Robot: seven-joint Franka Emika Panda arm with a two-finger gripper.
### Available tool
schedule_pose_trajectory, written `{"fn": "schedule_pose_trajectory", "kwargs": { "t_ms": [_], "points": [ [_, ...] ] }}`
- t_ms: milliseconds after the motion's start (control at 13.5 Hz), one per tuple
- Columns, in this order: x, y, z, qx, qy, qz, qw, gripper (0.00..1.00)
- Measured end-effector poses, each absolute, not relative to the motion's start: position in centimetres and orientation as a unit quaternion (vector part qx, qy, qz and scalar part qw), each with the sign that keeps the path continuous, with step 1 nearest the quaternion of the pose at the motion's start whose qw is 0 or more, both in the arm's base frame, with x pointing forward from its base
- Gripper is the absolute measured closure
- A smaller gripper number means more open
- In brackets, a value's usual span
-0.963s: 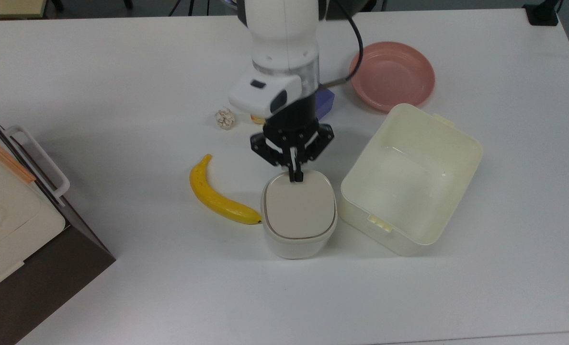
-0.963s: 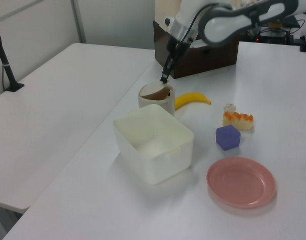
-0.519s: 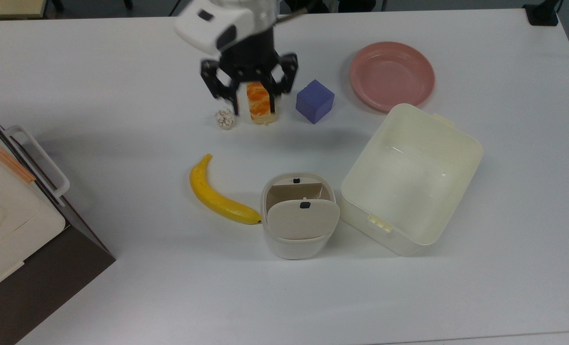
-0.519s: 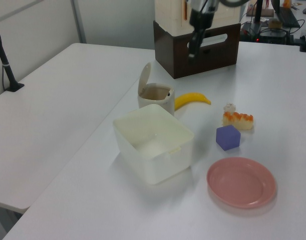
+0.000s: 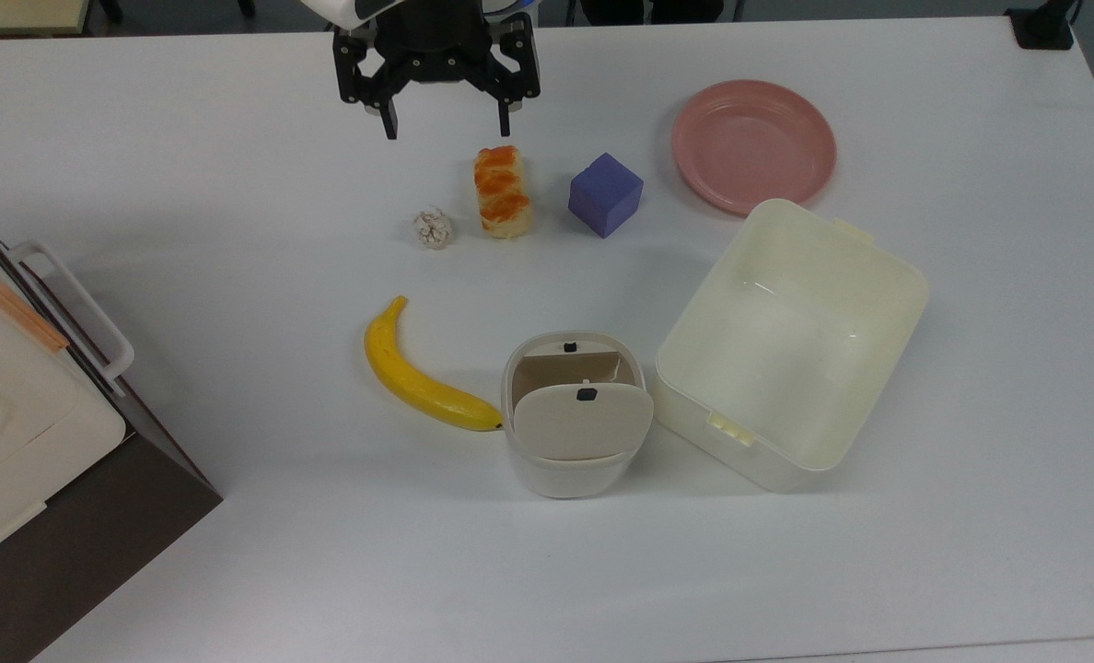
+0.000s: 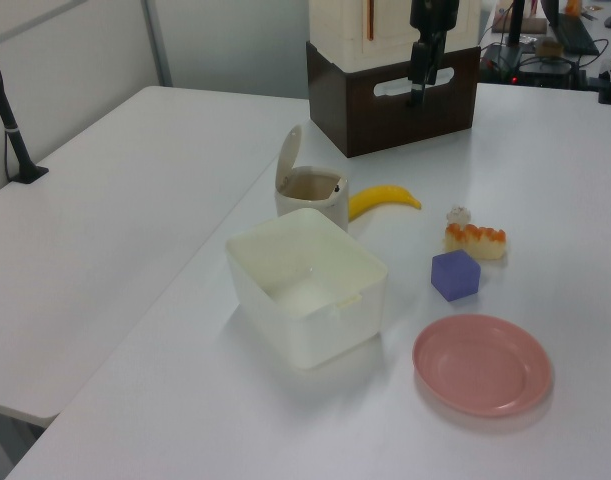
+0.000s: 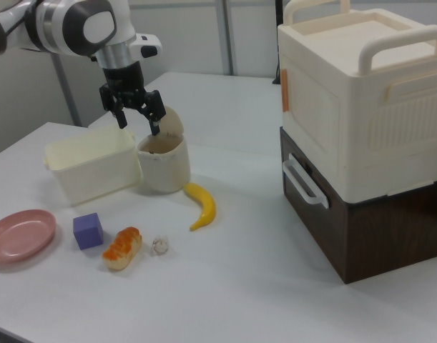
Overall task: Open the trash can
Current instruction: 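Raise the gripper away from the opened trash can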
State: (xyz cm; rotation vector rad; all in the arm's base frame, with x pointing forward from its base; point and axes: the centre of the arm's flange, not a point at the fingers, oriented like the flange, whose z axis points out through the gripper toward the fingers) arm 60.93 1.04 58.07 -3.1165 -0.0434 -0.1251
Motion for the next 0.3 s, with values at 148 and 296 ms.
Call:
{"fn": "schedule_pose_trajectory", "kwargs": {
  "t_ms": [148, 296],
  "points": [
    [59.7, 0.9, 58.4, -1.000, -0.013, -0.022, 0.012, 0.00],
    [59.3, 0.9, 58.5, -1.000, -0.013, -0.017, 0.012, 0.00]
  ]
}}
